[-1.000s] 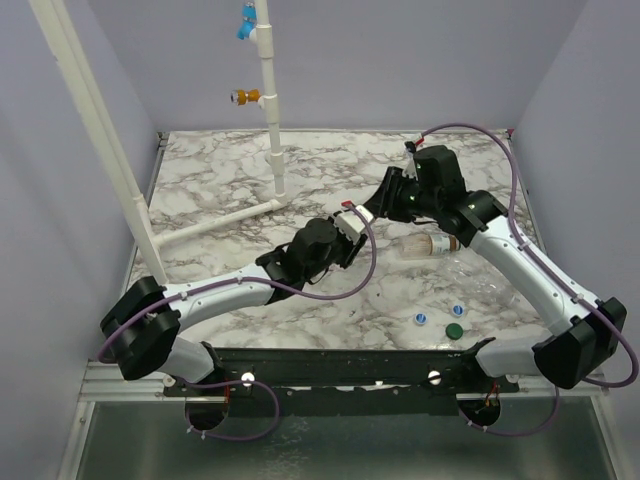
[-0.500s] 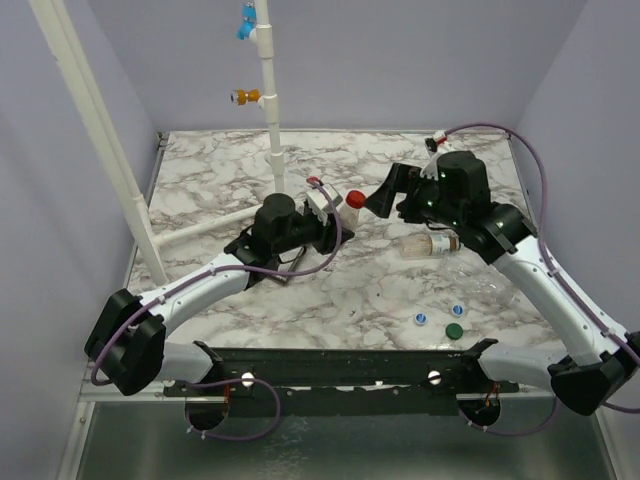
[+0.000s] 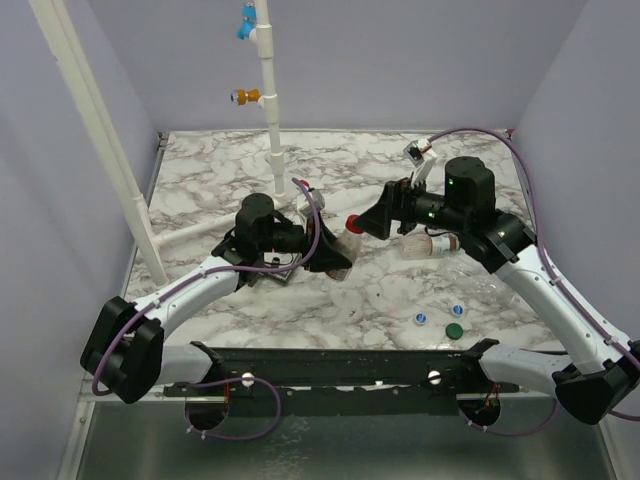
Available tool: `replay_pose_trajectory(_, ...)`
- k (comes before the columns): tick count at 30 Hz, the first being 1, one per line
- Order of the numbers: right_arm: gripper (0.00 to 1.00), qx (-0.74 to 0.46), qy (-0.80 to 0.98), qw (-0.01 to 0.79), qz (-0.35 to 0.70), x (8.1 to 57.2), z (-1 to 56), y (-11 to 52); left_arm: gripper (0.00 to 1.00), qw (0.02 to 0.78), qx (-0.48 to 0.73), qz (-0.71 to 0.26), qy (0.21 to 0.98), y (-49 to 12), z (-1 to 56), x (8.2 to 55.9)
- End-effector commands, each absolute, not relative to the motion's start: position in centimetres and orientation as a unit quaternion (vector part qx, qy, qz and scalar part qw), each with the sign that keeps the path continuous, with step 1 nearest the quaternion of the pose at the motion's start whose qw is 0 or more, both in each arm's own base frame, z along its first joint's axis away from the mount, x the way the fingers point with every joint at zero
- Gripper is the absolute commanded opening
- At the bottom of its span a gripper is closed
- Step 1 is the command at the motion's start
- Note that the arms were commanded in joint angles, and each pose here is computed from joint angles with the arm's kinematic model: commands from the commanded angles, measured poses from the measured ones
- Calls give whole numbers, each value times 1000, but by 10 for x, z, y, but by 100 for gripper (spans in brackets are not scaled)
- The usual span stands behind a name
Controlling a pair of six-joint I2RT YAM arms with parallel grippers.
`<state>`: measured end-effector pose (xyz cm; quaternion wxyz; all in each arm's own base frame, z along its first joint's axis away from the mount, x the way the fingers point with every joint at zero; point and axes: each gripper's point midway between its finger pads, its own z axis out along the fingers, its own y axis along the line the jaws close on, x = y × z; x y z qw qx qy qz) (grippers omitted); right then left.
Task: Screw on the bottle caps
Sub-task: Screw the bottle cap onto the plastic bottle.
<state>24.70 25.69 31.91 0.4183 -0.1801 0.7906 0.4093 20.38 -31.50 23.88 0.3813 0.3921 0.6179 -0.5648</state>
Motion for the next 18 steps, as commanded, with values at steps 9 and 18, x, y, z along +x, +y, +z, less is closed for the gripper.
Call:
replay_pose_trajectory(9,77,-266,744,367,490,211,324,279,0,339,424,-630,556,-315,265,175)
replay_pose_trajectory(18,62,-261,736,368,504,212,327,283,0,331,422,-632,559,-316,260,177)
